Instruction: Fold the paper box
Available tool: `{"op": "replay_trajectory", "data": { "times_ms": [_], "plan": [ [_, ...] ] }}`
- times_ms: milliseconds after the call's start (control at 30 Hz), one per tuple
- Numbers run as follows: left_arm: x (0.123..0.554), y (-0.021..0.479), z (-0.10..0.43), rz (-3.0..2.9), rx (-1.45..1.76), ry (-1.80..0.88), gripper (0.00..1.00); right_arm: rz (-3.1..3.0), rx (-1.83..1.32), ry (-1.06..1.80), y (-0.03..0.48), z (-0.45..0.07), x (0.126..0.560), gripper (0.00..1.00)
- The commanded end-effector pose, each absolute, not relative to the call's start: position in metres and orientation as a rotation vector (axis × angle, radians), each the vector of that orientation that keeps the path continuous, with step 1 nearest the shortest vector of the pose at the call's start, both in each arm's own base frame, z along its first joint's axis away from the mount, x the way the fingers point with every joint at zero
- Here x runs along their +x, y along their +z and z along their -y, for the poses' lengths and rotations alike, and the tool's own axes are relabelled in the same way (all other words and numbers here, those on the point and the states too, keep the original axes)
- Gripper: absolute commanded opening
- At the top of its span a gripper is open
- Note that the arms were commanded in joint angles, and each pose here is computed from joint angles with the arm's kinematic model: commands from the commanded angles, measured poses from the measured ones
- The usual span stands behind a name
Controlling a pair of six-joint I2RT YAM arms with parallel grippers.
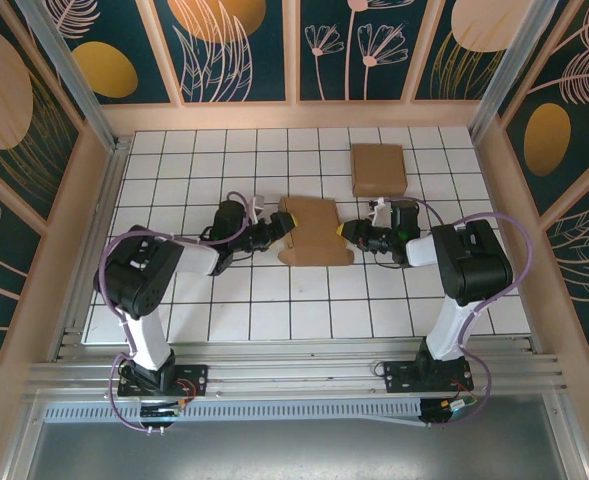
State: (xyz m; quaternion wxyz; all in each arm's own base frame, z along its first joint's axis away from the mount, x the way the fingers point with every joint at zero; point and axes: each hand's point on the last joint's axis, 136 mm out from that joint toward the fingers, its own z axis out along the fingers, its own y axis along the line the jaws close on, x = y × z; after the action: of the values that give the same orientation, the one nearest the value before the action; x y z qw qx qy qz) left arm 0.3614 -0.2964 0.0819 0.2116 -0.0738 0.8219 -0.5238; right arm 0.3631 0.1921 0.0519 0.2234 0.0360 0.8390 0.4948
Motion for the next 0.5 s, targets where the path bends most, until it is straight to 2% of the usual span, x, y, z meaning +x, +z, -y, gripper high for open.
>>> {"op": "replay_trajectory", "data": {
  "times_ms": [0,133,333,400,467],
  "plan": [
    [0.365,0.071,0.304,-2.297,-0.256,-1.483,0.84,-2.526,0.281,1.288,-0.003,-0.178,0.334,0.28],
    [0.369,0.073,0.307,-2.245,-0.302,-1.538,0.84,-2.52,0.29,1.301,-0.004,-0.179,0.335,0.28],
    [0.371,0.097,0.323,-2.183,-0.274,-1.635,0.67,-2.507,0.276,1.319,0.004,-0.182,0.334,0.31],
    [0.371,0.101,0.321,-2.177,-0.314,-1.643,0.63,-2.492,0.269,1.309,0.012,-0.181,0.336,0.36],
    [0.37,0.102,0.318,-2.183,-0.364,-1.644,0.6,-2.475,0.248,1.287,0.024,-0.18,0.339,0.45]
  ]
}}
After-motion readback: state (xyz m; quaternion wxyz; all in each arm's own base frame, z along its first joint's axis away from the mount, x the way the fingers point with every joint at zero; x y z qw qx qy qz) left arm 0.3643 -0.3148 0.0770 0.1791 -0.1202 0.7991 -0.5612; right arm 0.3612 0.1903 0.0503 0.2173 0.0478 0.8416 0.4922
